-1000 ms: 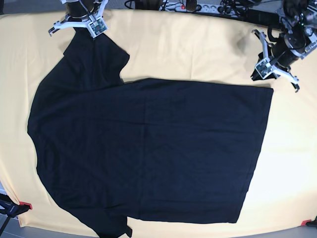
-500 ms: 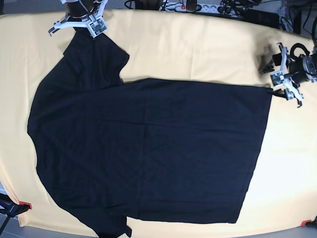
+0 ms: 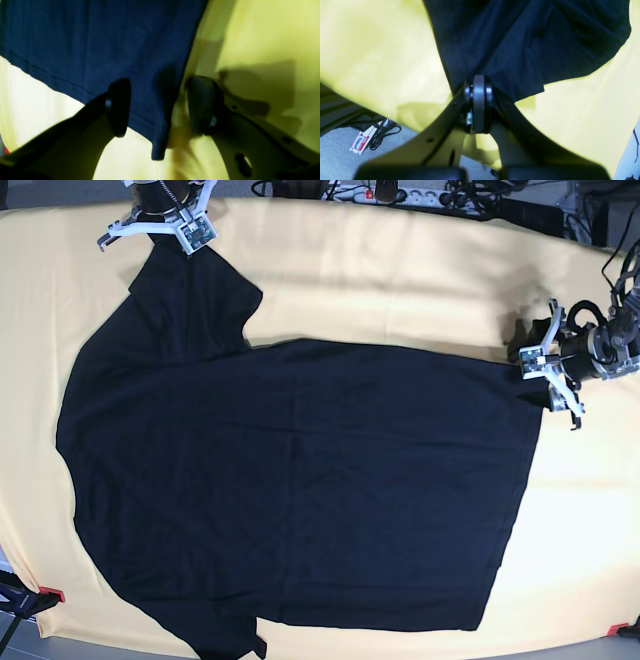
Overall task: Fold the T-shirt properly
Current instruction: 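Lower both grippers onto the shirt's shoulder and hem corners and grasp them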
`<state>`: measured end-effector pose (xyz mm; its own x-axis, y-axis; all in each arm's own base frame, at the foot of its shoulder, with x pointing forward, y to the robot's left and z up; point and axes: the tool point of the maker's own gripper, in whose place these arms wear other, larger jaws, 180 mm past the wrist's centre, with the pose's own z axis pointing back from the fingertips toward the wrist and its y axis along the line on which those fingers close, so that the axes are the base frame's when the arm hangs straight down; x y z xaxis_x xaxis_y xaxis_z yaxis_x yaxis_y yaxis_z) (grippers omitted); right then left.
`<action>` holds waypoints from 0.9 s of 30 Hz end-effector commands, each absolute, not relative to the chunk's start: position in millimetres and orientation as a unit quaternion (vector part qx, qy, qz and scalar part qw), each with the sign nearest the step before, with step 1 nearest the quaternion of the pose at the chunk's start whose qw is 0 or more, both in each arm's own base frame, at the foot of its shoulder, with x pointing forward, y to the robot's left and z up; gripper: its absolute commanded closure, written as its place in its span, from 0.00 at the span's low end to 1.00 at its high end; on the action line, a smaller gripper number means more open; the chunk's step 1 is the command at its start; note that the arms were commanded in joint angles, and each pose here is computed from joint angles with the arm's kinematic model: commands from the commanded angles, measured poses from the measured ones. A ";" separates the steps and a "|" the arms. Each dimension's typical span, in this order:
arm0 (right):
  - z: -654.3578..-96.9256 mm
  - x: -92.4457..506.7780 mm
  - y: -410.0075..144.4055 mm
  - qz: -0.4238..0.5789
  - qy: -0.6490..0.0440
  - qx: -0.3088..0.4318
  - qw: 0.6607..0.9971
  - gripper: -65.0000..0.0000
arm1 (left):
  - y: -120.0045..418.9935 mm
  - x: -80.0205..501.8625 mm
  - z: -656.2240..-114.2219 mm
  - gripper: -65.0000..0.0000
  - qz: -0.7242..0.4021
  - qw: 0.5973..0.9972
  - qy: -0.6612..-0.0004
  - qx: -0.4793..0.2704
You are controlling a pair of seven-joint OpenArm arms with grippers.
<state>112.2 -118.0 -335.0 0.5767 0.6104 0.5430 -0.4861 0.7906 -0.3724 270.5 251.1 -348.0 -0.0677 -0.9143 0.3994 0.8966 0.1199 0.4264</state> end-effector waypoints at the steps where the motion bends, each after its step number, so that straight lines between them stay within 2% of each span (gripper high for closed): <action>1: -329.6 113.2 -117.7 0.310 -0.349 -0.093 0.880 1.00 | 266.3 278.8 -337.2 0.43 -0.671 0.678 -0.298 0.043; 9: -329.6 113.2 -117.6 0.310 -0.349 -0.093 0.879 1.00 | 269.5 275.4 -338.0 0.43 -0.677 0.677 -0.286 0.041; 14: -329.5 113.4 -117.7 0.310 -0.349 -0.093 0.879 1.00 | 283.8 283.4 -341.0 0.43 -0.675 0.676 -0.285 0.076; 18: -329.5 113.4 -117.7 0.310 -0.349 -0.093 0.879 1.00 | 281.6 278.2 -344.9 0.46 -0.669 0.679 -0.297 0.044; 20: -329.6 113.4 -117.7 0.310 -0.349 -0.093 0.879 1.00 | 278.8 278.0 -345.2 0.58 -0.668 0.679 -0.302 0.039; 23: -329.6 113.2 -117.7 0.310 -0.349 -0.093 0.880 1.00 | 278.3 278.0 -345.3 0.86 -0.668 0.679 -0.303 0.038; 25: -329.9 113.0 -117.9 0.310 -0.348 -0.093 0.880 1.00 | 277.3 278.0 -345.5 0.96 -0.668 0.679 -0.303 0.037; 27: -330.4 112.3 -116.7 0.315 -0.346 -0.091 0.879 0.90 | 274.8 274.8 -346.0 1.00 -0.672 0.678 -0.298 0.029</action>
<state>111.5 -117.2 -335.5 0.5736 0.6160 0.5400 -0.4944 0.7859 -0.3714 267.7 267.7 -356.7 -0.0683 -0.9198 0.3864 0.9033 0.1074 0.4154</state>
